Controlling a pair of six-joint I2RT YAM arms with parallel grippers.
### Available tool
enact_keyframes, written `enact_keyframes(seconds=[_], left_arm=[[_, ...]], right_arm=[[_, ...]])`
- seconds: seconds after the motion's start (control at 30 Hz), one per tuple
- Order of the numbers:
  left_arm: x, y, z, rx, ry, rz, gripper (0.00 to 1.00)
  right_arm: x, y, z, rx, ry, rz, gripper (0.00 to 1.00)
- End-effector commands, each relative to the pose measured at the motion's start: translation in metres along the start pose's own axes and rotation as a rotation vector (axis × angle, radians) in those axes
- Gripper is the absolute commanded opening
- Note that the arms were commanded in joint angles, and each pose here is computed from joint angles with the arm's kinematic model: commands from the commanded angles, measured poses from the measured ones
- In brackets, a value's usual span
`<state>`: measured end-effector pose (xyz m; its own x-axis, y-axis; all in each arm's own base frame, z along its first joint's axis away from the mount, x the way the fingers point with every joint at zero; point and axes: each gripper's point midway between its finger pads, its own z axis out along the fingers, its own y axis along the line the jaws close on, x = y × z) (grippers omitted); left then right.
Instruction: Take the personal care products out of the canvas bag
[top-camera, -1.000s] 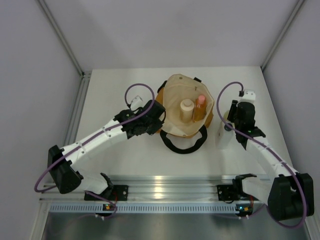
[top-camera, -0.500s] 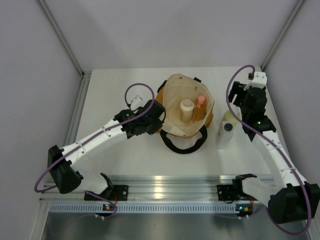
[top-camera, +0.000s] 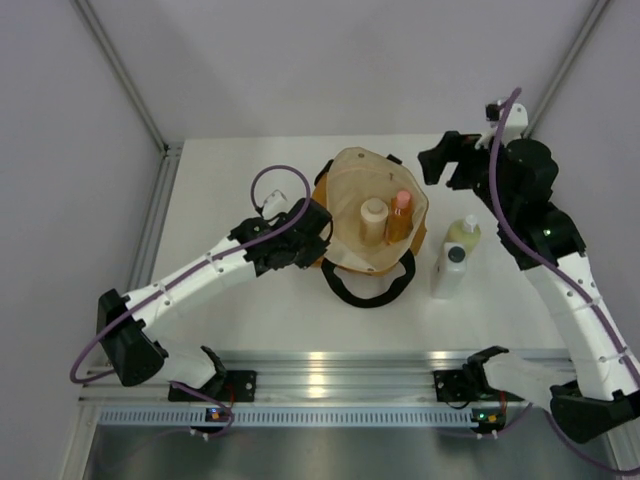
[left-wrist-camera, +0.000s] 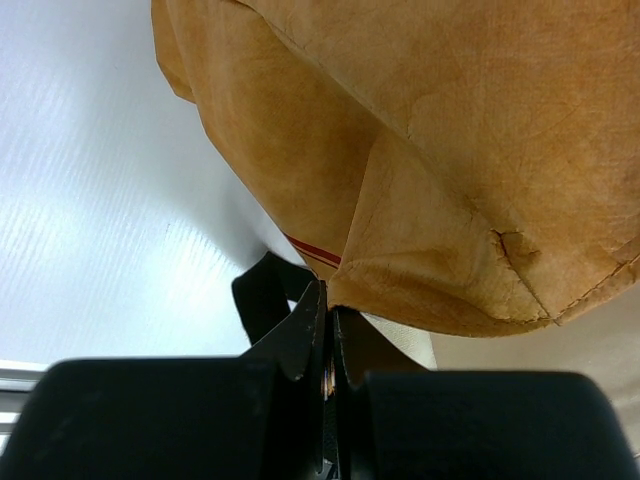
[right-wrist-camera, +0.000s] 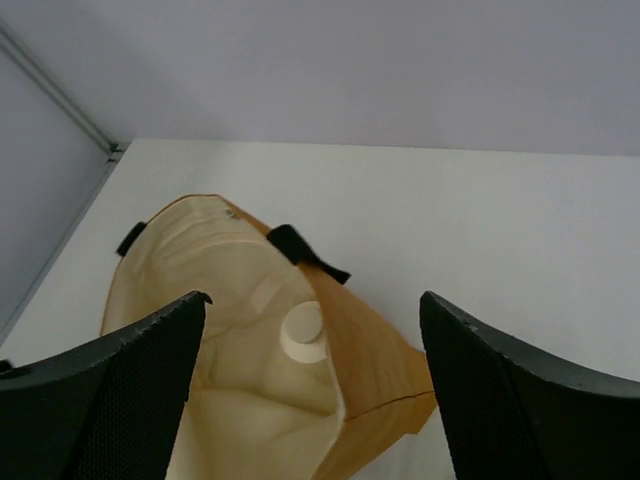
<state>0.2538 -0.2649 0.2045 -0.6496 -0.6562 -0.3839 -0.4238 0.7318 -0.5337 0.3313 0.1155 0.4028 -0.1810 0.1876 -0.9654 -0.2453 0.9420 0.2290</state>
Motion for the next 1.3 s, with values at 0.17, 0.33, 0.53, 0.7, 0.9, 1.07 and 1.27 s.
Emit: enact_keyframes(seconds=[0.17, 0.33, 0.53, 0.7, 0.9, 1.07, 1.27], left_arm=[[-0.001, -0.018, -0.005, 0.037, 0.011, -0.018, 0.0], [0.0, -0.019, -0.006, 0.04, 0.02, -0.026, 0.0], [0.0, -0.021, -0.006, 0.043, 0.021, -0.032, 0.0], [-0.001, -0.02, -0.006, 0.042, 0.015, -0.04, 0.0], [-0.003, -0.021, -0.008, 0.046, 0.007, -0.05, 0.0], [-0.002, -0.021, -0.008, 0.045, 0.011, -0.051, 0.0], [-0.005, -0.02, -0.011, 0.052, 0.004, -0.054, 0.0]], right_arm=[[0.047, 0.084, -0.002, -0.146, 0.224, -0.083, 0.76], [0.08, 0.098, 0.017, -0.173, 0.32, -0.127, 0.73], [0.117, 0.102, 0.042, -0.134, 0.427, -0.175, 0.69], [0.141, 0.083, 0.065, -0.006, 0.465, -0.22, 0.67], [0.161, 0.074, 0.095, 0.075, 0.48, -0.266, 0.62], [0.186, 0.069, 0.114, 0.111, 0.518, -0.296, 0.59], [0.205, 0.055, 0.124, 0.181, 0.546, -0.347, 0.57]])
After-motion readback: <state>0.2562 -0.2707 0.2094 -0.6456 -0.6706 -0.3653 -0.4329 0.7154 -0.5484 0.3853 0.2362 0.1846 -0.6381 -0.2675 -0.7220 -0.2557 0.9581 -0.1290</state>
